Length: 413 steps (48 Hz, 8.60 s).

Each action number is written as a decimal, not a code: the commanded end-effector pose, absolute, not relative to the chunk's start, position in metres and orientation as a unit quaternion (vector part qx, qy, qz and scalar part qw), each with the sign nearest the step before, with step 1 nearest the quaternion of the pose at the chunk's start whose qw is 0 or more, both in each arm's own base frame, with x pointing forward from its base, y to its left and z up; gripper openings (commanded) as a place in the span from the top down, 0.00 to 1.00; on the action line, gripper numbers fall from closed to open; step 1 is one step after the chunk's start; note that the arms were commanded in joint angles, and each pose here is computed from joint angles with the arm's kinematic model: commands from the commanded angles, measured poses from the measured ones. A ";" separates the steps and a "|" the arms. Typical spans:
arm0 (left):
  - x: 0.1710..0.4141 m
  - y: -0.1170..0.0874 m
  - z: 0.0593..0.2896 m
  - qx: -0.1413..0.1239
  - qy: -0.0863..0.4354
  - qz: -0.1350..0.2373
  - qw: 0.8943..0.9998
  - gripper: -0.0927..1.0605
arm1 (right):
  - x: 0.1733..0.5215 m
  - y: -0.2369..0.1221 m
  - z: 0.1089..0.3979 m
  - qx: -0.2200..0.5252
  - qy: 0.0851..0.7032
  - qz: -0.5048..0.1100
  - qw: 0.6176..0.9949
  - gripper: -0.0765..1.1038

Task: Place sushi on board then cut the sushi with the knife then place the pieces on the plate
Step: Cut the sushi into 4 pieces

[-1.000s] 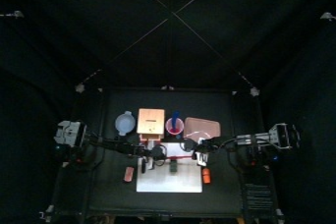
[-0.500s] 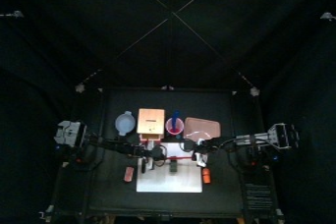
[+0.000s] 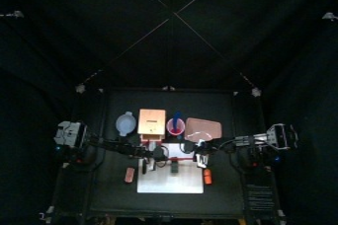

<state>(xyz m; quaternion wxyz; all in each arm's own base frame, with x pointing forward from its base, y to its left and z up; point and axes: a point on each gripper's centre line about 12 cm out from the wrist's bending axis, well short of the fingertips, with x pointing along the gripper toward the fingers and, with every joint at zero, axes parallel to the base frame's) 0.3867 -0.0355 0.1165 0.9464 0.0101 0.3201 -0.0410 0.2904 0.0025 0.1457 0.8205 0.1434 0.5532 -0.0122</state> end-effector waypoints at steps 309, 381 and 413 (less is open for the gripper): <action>0.385 -0.060 0.092 0.020 0.367 -0.067 0.927 0.76 | 0.310 0.020 0.113 0.063 0.590 0.019 0.805 0.82; 0.395 -0.080 0.137 0.029 0.306 -0.094 0.947 0.77 | 0.312 0.040 0.171 0.102 0.542 0.048 0.833 0.82; 0.394 -0.089 0.137 0.030 0.306 -0.104 0.946 0.77 | 0.312 0.041 0.163 0.106 0.544 0.045 0.831 0.82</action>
